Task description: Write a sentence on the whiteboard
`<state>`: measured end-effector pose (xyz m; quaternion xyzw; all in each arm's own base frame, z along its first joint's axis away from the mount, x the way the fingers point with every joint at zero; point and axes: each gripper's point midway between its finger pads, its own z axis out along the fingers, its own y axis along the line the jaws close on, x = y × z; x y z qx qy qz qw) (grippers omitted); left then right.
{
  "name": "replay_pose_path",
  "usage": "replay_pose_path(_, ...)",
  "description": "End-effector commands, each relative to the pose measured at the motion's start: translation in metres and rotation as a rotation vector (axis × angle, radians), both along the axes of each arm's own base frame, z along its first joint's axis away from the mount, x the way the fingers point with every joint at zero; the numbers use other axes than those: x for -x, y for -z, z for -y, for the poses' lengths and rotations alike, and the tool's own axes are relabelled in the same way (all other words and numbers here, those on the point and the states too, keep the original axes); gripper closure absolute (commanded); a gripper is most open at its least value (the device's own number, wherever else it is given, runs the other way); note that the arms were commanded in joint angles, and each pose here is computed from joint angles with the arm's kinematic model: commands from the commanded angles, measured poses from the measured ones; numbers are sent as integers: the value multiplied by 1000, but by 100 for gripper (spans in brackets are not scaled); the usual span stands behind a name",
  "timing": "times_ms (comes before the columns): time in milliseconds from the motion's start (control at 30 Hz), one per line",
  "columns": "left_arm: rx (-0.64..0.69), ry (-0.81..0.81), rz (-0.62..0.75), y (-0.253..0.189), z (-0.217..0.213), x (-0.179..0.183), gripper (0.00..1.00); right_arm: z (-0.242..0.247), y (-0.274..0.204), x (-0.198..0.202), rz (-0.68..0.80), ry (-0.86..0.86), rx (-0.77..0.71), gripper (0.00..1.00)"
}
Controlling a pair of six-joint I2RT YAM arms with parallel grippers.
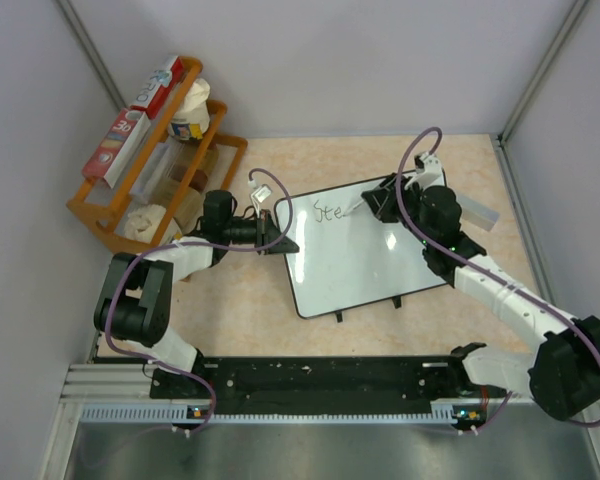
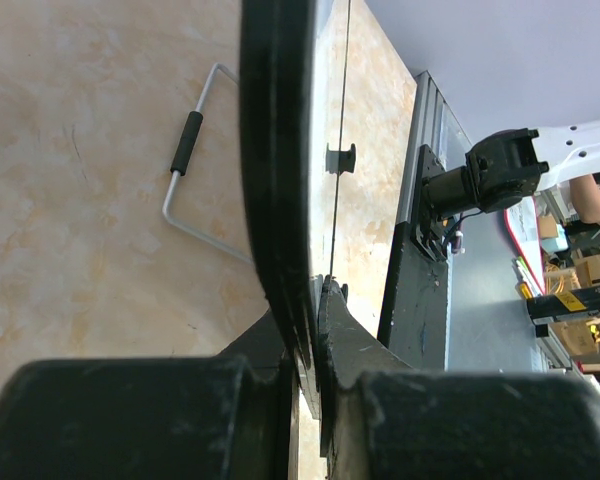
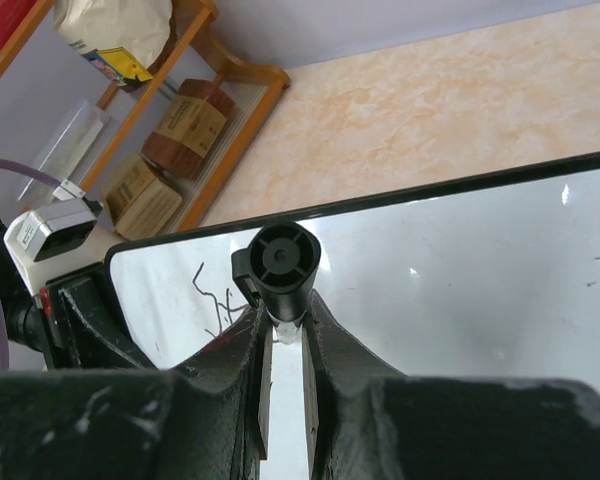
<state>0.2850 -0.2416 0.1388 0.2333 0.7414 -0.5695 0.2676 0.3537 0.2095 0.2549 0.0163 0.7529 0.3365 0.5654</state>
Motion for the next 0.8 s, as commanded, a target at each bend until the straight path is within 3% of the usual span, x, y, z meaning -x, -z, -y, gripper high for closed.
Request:
replay_pose_path(0,-165,-14,111,55,-2,-2,100,11,-32,6,107,19,-46,100)
replay_pose_path(300,-165,-12,111,55,-2,-2,100,11,-54,-2,141,30,-42,100)
replay_pose_path(767,-164,-14,112,55,-3,-2,100,5,-50,-15,121,26,-27,100)
